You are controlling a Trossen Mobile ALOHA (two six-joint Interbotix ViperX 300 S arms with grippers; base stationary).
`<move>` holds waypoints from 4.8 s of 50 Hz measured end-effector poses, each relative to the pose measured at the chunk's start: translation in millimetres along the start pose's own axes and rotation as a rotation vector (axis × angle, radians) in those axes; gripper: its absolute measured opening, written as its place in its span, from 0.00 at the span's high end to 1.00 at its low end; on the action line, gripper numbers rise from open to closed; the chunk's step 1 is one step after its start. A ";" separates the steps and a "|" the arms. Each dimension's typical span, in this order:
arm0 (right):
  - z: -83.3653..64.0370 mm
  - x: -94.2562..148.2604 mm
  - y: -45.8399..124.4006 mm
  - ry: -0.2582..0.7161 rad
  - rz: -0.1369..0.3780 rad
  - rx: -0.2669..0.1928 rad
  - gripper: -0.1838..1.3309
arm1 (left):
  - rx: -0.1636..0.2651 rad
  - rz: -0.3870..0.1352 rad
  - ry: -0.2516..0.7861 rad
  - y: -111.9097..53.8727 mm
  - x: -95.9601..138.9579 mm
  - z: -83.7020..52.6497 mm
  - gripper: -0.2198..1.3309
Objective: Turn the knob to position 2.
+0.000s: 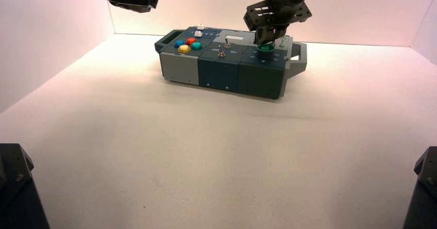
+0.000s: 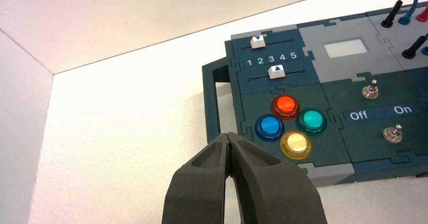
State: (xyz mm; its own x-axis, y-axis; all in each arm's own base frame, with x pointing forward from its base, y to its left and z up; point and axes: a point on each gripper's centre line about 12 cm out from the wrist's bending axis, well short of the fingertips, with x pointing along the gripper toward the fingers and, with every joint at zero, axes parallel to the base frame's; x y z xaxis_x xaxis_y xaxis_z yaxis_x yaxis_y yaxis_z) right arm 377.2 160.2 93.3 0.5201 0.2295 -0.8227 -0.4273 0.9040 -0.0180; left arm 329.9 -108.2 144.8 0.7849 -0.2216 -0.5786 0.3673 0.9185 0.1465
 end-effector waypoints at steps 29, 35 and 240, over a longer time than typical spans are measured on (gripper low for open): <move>-4.3 -8.8 -10.2 -0.003 -0.015 0.021 0.97 | 0.002 -0.001 0.000 -0.5 0.0 0.1 0.96; -5.2 -8.7 -10.1 0.000 -0.015 0.023 0.97 | 0.001 -0.001 -0.002 -0.4 0.1 0.7 0.96; 0.3 -43.9 -15.6 -0.068 -0.028 0.034 0.97 | 0.001 -0.001 0.000 -0.5 0.0 0.1 0.96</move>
State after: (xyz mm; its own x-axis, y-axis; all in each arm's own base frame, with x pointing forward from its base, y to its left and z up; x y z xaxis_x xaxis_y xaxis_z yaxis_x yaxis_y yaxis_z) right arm 361.2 136.1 129.9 0.5811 0.2271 -0.7815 -0.3870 0.9218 -0.0200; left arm 329.8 -108.7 144.8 0.7846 -0.2228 -0.5786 0.3687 0.9179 0.1465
